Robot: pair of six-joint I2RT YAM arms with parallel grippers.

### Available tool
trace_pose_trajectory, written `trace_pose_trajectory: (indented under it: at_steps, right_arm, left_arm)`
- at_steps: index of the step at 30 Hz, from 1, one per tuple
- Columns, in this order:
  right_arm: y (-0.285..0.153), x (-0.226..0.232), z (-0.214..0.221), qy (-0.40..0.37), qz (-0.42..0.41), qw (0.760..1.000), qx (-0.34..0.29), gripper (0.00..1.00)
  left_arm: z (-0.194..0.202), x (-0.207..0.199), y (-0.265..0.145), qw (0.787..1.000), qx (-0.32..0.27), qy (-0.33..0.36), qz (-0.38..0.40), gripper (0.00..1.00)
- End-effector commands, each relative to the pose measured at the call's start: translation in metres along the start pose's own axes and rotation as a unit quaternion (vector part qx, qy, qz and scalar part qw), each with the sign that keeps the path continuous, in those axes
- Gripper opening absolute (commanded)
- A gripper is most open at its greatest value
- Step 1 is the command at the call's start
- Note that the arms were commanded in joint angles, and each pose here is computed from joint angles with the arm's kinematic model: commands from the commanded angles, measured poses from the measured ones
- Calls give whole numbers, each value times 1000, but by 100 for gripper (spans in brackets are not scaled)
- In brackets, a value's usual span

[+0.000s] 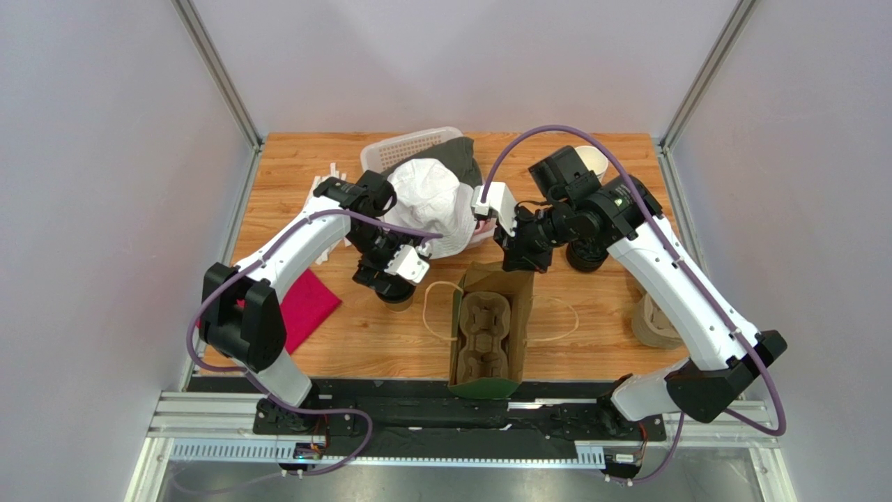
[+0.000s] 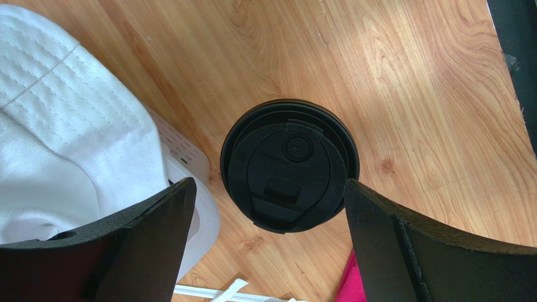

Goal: Pack the takeout coffee

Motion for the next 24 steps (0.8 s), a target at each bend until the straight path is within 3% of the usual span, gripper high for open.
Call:
trace_pose_trajectory:
  at_steps: [1, 12, 24]
  right_arm:
    - [-6, 4, -2, -1, -3, 1000, 2, 0]
    - [-4, 3, -3, 0, -6, 1000, 6, 0]
    - [-5, 2, -4, 0, -5, 1000, 9, 0]
  left_arm:
    - [-7, -4, 6, 999, -21, 20, 14, 95]
    - [-4, -14, 13, 999, -24, 17, 32, 93]
    - [-1, -17, 22, 999, -28, 6, 44, 82]
Point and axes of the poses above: each gripper's point midway between its finger pads, its own y axis out along the fingers, its own x axis along the line the jaws close on, z = x × y, the point moved 1 cm from there along -y, back along the fingers, and after that the axes turned 9 degrees about y, right-handed, at the moved point
